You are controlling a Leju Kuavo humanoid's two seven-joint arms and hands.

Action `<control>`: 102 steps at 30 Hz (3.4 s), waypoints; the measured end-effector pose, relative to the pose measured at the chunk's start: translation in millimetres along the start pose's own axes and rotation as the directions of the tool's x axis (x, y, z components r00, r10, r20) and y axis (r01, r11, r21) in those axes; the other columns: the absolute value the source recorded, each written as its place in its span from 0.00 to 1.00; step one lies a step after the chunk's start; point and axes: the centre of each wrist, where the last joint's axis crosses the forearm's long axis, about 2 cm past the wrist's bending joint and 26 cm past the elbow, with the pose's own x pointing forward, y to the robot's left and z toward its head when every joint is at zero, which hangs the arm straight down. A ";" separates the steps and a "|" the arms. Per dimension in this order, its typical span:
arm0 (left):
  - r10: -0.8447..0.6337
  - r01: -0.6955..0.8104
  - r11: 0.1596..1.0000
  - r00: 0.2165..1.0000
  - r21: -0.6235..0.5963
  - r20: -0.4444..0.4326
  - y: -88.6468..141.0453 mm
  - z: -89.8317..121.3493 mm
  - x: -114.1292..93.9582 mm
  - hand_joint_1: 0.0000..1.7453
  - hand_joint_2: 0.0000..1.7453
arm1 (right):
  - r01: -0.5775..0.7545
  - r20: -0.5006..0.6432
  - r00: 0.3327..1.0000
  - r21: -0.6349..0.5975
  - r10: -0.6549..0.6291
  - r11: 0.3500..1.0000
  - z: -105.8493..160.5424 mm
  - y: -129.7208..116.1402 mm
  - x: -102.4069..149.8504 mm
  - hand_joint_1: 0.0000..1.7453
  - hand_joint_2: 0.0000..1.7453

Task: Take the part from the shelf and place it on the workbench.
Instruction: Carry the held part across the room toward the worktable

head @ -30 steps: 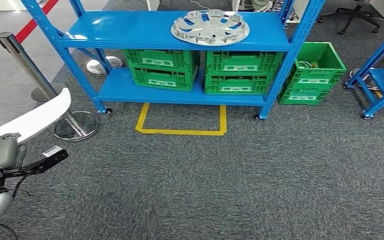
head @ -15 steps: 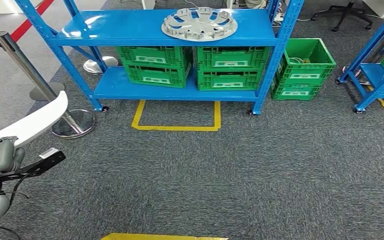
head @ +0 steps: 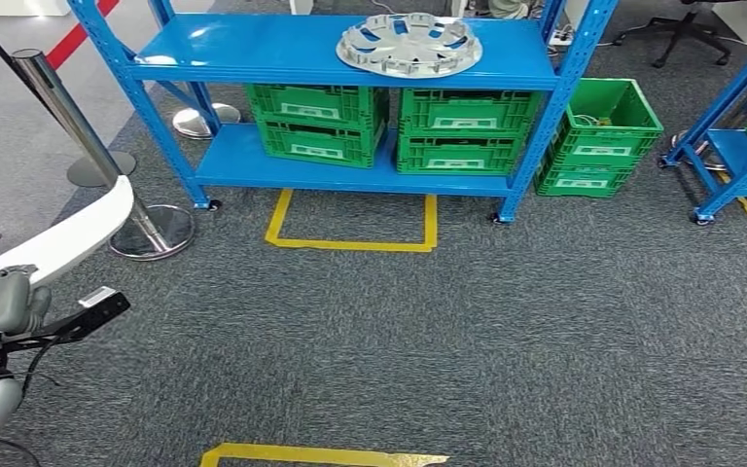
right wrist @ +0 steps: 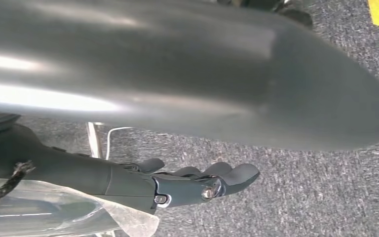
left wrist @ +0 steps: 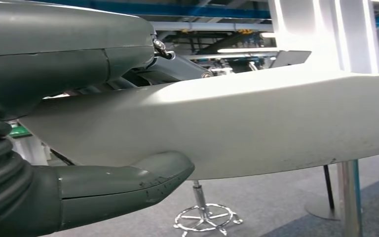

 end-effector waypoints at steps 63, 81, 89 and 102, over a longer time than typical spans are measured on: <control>-0.040 0.037 0.999 0.997 -0.037 -0.061 -5.6 29.4 -16.7 1.00 1.00 | -0.087 0.154 0.983 -0.090 0.100 0.992 0.2 0.3 5.8 0.00 0.00; -0.033 0.026 0.996 0.996 -0.083 -0.084 -19.2 51.2 -19.4 1.00 1.00 | -0.003 0.085 0.996 0.044 -0.001 0.999 0.9 3.0 8.1 0.00 0.00; -0.034 0.026 0.997 0.995 -0.076 -0.094 -18.1 50.3 -23.0 1.00 1.00 | -0.070 0.066 0.996 0.071 0.065 0.995 1.4 8.4 3.9 0.00 0.00; -0.052 0.047 0.997 0.995 -0.053 -0.088 -12.9 41.6 -30.9 1.00 1.00 | 0.019 0.046 0.999 0.114 -0.024 0.993 3.3 8.6 -2.2 0.00 0.00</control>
